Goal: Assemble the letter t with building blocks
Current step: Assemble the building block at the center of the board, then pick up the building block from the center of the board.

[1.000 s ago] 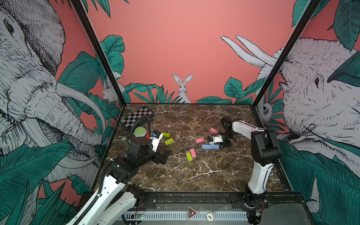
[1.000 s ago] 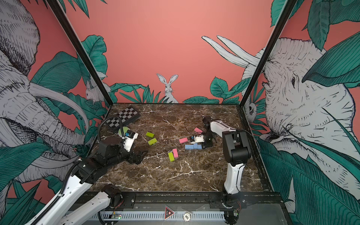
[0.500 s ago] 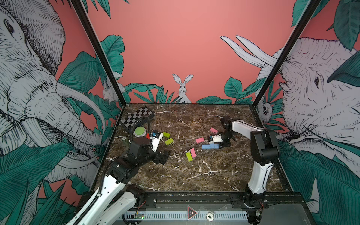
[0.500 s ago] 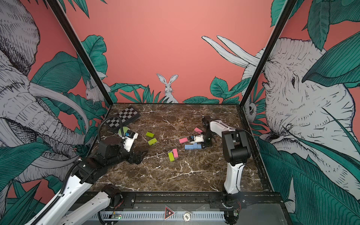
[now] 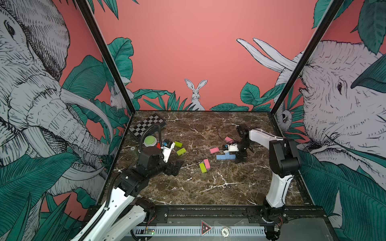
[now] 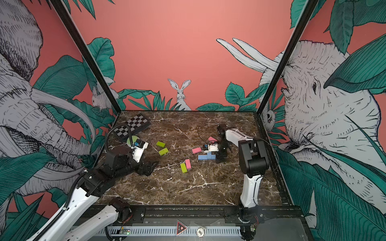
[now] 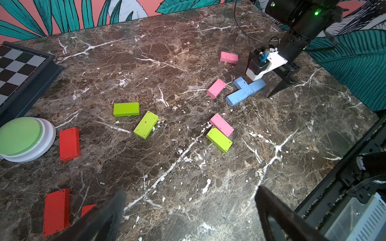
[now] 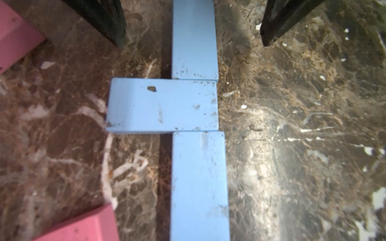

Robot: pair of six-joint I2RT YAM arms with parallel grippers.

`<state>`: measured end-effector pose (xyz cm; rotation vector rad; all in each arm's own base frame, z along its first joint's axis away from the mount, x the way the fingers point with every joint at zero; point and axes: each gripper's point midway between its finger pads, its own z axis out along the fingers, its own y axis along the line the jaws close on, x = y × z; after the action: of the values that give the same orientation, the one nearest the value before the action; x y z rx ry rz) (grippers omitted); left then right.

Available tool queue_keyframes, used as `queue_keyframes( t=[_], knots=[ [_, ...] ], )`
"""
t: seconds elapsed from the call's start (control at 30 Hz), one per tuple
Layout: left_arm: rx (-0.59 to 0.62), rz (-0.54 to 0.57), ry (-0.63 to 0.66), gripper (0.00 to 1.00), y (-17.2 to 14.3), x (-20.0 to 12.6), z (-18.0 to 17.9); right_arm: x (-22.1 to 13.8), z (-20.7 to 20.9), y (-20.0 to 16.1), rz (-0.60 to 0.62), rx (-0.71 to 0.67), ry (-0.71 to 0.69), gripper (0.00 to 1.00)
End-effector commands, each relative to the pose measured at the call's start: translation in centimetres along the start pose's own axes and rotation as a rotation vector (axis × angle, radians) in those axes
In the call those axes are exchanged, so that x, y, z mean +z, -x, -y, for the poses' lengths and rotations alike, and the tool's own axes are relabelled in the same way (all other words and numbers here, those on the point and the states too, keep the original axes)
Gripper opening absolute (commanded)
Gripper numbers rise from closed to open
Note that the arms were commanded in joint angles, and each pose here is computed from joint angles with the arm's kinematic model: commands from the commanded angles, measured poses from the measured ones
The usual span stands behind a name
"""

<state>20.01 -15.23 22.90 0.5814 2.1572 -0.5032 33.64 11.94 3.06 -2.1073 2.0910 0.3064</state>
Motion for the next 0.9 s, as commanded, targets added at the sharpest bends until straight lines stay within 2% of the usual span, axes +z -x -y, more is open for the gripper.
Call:
queue_keyframes(
  t=[0.0, 0.1, 0.23, 0.3, 0.37, 0.53, 0.67, 0.73, 0.87],
  knots=[
    [0.006, -0.003, -0.010, 0.99, -0.2, 0.1, 0.2, -3.3, 0.6, 1.3, 0.074, 0.024, -0.076, 0.98],
    [0.006, -0.004, -0.009, 0.99, -0.2, 0.2, 0.2, -5.6, 1.2, 2.1, 0.139, 0.056, -0.146, 0.98],
    [0.006, -0.005, -0.008, 0.99, -0.2, 0.2, 0.2, -10.6, 2.5, 4.2, 0.339, 0.127, -0.316, 0.98],
    [0.006, -0.004, -0.007, 0.99, -0.2, 0.2, 0.1, -15.1, 4.4, 5.5, 0.490, 0.229, -0.476, 0.98],
    [0.006, -0.006, -0.005, 0.99, -0.2, 0.2, 0.1, -19.8, 5.9, 6.1, 0.643, 0.394, -0.583, 0.98],
    [0.004, -0.006, -0.003, 0.99, -0.2, 0.2, 0.1, -28.5, 6.3, 7.9, 0.864, 0.584, -0.648, 0.98],
    [0.005, -0.005, 0.003, 0.99, -0.1, 0.2, 0.0, -32.1, 6.7, 8.0, 0.916, 0.713, -0.667, 0.98],
    [0.004, -0.006, 0.006, 0.99, -0.2, 0.2, -0.1, -32.7, 6.3, 8.4, 0.903, 0.677, -0.664, 0.98],
    [0.003, -0.010, 0.008, 0.99, -0.2, 0.2, -0.1, -32.6, 7.0, 7.3, 0.879, 0.740, -0.704, 0.98]
  ],
)
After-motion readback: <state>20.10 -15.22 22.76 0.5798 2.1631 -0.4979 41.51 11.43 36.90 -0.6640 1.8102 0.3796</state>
